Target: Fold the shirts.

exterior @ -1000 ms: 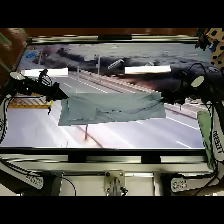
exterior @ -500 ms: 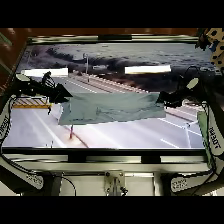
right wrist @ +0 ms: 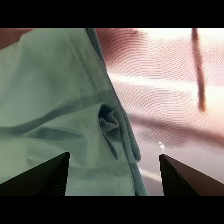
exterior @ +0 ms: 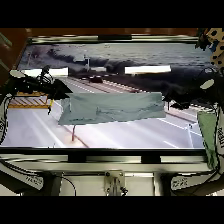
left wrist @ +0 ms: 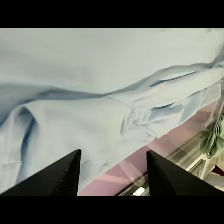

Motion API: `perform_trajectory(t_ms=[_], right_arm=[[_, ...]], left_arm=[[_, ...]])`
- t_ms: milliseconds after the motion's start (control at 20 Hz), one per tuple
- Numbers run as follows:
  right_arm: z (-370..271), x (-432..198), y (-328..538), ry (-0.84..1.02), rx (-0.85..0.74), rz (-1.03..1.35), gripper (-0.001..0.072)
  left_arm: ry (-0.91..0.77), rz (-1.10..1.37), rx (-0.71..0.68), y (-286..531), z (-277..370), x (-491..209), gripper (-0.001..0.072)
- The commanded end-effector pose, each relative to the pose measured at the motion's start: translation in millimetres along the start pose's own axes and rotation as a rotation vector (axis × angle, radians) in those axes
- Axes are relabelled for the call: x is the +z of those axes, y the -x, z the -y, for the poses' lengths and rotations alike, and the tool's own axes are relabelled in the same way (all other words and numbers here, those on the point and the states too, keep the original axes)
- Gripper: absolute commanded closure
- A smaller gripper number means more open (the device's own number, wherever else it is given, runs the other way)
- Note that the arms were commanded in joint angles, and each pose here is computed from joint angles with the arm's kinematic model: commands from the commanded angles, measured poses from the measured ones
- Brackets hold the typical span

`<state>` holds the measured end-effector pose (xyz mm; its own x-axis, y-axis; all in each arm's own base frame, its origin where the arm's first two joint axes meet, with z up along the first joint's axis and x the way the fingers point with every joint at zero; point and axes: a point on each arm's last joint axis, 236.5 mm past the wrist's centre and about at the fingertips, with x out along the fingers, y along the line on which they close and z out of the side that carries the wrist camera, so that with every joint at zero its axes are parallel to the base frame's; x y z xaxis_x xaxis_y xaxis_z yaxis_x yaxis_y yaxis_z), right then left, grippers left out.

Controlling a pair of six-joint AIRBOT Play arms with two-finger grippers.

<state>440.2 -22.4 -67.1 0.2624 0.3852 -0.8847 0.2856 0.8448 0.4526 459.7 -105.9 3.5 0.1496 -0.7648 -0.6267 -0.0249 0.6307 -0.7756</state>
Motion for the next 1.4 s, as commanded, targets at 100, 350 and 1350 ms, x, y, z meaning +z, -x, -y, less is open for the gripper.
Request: perform_trajectory(t_ms=[100, 350, 1350], right_arm=[[-7.3, -11.6, -32.7, -0.053, 0.097, -0.083, 0.0013], [-24.2, -20.3, -54.4, -0.112, 0.207, -0.141, 0.0108], [-190.4, -84.6, 226.0, 0.294, 0.409, 0.266, 0.0662]], left_arm=[[-0.047, 0.015, -0.013, 8.8, 20.7, -1.9, 0.0327], [-0.062, 0.027, -0.013, 13.9, 27.4, -1.8, 0.0326], [-0.25, 0.022, -0.095, -211.2, 192.6, -103.3, 0.068]])
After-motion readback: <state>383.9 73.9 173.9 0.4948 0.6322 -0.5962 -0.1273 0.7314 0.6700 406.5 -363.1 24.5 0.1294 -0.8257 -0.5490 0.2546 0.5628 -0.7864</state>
